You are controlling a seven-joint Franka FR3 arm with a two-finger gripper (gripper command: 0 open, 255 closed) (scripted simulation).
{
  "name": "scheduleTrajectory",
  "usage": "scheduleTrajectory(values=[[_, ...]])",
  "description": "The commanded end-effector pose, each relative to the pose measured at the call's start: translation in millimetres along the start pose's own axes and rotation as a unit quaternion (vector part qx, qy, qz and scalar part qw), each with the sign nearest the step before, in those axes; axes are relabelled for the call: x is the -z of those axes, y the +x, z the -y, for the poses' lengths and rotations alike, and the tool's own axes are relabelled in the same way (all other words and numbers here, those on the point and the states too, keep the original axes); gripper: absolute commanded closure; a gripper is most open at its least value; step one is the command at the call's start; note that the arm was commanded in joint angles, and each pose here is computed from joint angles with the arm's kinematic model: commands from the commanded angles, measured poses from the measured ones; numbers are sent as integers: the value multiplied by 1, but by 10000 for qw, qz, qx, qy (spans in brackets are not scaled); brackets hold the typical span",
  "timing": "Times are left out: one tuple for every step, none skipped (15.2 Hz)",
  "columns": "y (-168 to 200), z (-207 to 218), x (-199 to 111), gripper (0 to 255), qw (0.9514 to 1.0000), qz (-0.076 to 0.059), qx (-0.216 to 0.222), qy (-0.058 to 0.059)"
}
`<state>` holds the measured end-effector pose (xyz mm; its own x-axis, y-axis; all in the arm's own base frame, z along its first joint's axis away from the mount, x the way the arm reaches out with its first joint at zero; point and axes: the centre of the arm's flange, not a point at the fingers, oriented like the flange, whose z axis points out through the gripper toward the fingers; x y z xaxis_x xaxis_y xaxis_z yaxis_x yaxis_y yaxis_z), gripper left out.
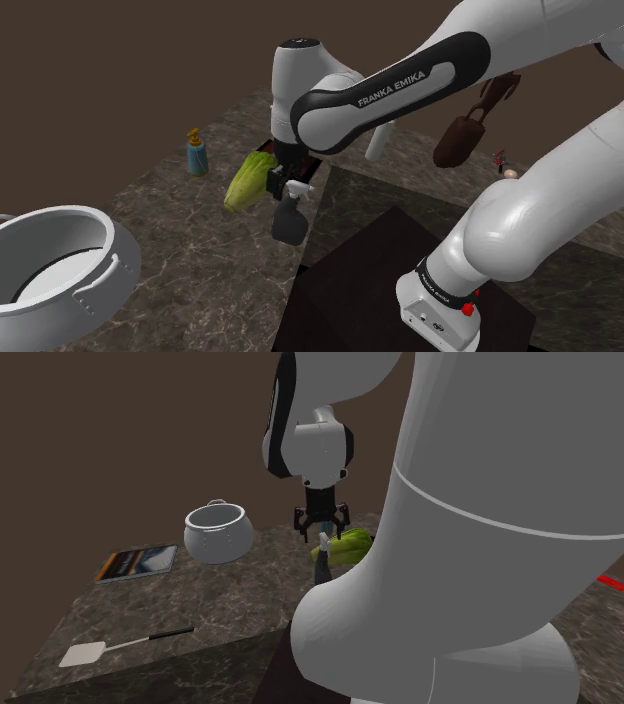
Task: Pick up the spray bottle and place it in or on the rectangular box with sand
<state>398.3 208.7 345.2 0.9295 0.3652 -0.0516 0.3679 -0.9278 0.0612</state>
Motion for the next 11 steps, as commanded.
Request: scheduleTrajectory(values=[[0,0,0,0,10000,-1,0,0],[0,0,0,0,10000,-1,0,0],[0,0,0,0,10000,-1,0,0],[0,0,0,0,10000,-1,0,0],[0,0,0,255,10000,-1,0,0],[0,0,0,255,10000,-1,0,0],[0,0,0,255,10000,-1,0,0],[0,0,0,255,10000,-1,0,0],[0,0,0,255,10000,-1,0,0],[0,0,0,255,10000,-1,0,0],[0,0,0,255,10000,-1,0,0]])
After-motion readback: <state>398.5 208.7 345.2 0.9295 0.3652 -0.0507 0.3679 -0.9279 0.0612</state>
